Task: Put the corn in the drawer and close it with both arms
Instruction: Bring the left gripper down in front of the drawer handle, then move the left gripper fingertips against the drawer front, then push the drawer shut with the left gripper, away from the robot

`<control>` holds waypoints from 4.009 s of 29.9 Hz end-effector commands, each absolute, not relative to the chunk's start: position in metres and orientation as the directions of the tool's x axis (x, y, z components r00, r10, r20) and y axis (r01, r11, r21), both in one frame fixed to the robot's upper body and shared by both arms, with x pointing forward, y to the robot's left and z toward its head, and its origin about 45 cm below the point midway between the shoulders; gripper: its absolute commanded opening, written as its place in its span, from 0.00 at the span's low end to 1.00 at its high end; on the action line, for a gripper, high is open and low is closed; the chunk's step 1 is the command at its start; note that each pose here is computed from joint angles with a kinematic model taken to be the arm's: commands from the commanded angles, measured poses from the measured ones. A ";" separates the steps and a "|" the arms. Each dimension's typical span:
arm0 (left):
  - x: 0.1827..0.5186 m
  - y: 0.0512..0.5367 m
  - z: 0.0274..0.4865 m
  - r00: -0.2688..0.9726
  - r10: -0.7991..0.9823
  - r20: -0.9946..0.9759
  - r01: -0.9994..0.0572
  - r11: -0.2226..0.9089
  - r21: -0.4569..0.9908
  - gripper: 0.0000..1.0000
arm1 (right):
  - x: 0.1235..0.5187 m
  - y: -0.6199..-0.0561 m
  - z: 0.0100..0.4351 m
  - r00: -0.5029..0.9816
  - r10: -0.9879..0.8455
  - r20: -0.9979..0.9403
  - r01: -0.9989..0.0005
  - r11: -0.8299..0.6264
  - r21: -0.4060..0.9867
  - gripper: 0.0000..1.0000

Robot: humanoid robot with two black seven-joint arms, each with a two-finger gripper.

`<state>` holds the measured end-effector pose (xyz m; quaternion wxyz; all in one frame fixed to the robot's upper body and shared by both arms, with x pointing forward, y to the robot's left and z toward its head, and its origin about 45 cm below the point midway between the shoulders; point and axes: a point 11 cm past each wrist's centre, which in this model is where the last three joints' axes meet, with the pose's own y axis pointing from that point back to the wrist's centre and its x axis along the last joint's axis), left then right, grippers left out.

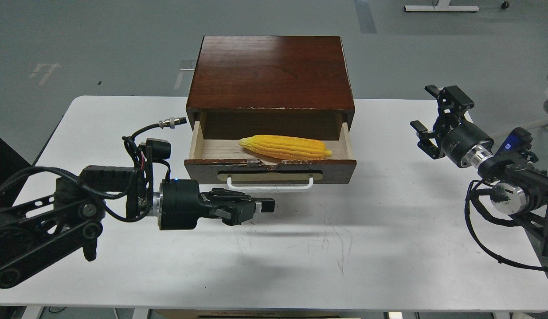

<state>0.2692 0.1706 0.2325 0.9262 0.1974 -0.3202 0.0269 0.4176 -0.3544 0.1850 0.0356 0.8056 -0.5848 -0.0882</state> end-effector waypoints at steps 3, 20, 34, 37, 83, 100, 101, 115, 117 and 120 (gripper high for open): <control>0.257 0.180 0.205 0.841 -0.052 0.539 -0.204 0.891 0.406 0.00 | 0.418 -0.355 0.185 0.300 -0.949 -0.100 -0.936 -0.312 0.161 1.00; 0.268 0.183 0.191 0.889 0.151 0.432 -0.324 0.874 0.362 0.00 | 0.414 -0.356 0.180 0.295 -0.950 -0.104 -0.935 -0.310 0.172 1.00; 0.275 0.175 0.184 0.898 0.196 0.395 -0.347 0.867 0.357 0.00 | 0.414 -0.356 0.179 0.295 -0.950 -0.104 -0.935 -0.309 0.173 1.00; 0.278 0.174 0.186 0.895 0.213 0.392 -0.357 0.869 0.343 0.00 | 0.413 -0.356 0.178 0.295 -0.950 -0.106 -0.934 -0.310 0.176 1.00; 0.312 0.187 0.183 0.870 0.347 0.351 -0.459 0.831 0.315 0.00 | 0.407 -0.358 0.169 0.288 -0.951 -0.112 -0.933 -0.305 0.194 1.00; 0.334 0.192 0.176 0.856 0.409 0.318 -0.502 0.805 0.317 0.00 | 0.402 -0.359 0.164 0.284 -0.952 -0.116 -0.931 -0.303 0.206 1.00; 0.334 0.192 0.177 0.854 0.410 0.319 -0.504 0.804 0.316 0.00 | 0.402 -0.359 0.163 0.283 -0.952 -0.117 -0.930 -0.302 0.207 1.00; 0.338 0.187 0.184 0.879 0.391 0.273 -0.465 0.831 0.306 0.00 | 0.400 -0.360 0.161 0.282 -0.952 -0.118 -0.930 -0.301 0.211 1.00; 0.338 0.187 0.184 0.881 0.388 0.271 -0.461 0.833 0.307 0.00 | 0.400 -0.360 0.161 0.282 -0.952 -0.118 -0.930 -0.301 0.211 1.00; 0.339 0.185 0.187 0.882 0.383 0.277 -0.458 0.835 0.305 0.00 | 0.401 -0.360 0.161 0.281 -0.953 -0.117 -0.930 -0.300 0.212 1.00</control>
